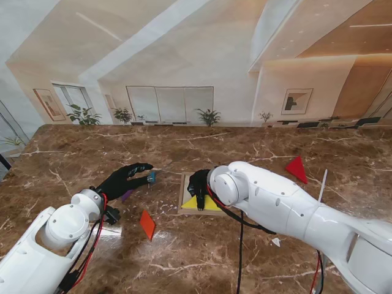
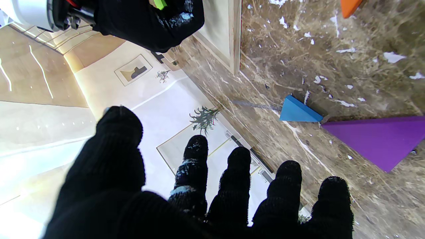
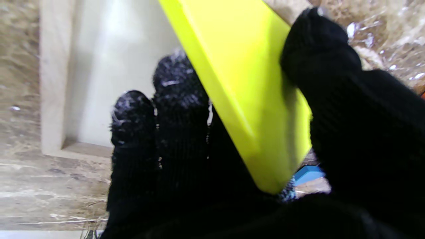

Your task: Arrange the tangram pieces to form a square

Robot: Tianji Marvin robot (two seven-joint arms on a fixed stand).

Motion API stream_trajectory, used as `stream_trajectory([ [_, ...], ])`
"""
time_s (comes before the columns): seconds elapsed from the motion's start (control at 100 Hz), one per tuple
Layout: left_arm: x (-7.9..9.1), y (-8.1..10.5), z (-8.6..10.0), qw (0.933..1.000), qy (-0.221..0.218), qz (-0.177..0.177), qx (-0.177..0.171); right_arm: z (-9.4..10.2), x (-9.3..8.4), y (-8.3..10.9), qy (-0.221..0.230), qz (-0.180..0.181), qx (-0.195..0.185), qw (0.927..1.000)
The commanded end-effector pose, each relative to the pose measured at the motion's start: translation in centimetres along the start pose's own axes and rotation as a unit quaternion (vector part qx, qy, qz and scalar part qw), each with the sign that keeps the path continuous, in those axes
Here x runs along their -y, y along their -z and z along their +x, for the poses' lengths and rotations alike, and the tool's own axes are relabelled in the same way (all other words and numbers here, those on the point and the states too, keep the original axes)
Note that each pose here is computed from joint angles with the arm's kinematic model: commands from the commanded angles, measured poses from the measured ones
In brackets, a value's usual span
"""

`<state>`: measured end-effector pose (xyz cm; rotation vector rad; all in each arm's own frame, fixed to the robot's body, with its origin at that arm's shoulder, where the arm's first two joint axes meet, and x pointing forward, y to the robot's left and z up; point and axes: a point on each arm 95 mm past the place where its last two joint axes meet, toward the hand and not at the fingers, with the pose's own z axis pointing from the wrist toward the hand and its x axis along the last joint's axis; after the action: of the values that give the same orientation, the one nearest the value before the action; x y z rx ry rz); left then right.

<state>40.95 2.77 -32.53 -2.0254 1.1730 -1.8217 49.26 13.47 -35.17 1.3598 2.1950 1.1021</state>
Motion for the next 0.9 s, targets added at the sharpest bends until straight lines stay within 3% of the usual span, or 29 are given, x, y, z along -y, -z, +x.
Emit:
stream_trajectory([
  [0.0, -0.29, 0.08, -0.24, 1.0000, 0.001, -0.004, 0.003, -0.44, 0.62, -0.07, -0.002, 0.014, 0.006, 0.9999],
  [0.89, -0.31, 0.09, -0.31, 0.9999, 0.005, -0.008, 0.006, -0.94, 0.83, -0.22, 0.001, 0.011, 0.002, 0.9999],
])
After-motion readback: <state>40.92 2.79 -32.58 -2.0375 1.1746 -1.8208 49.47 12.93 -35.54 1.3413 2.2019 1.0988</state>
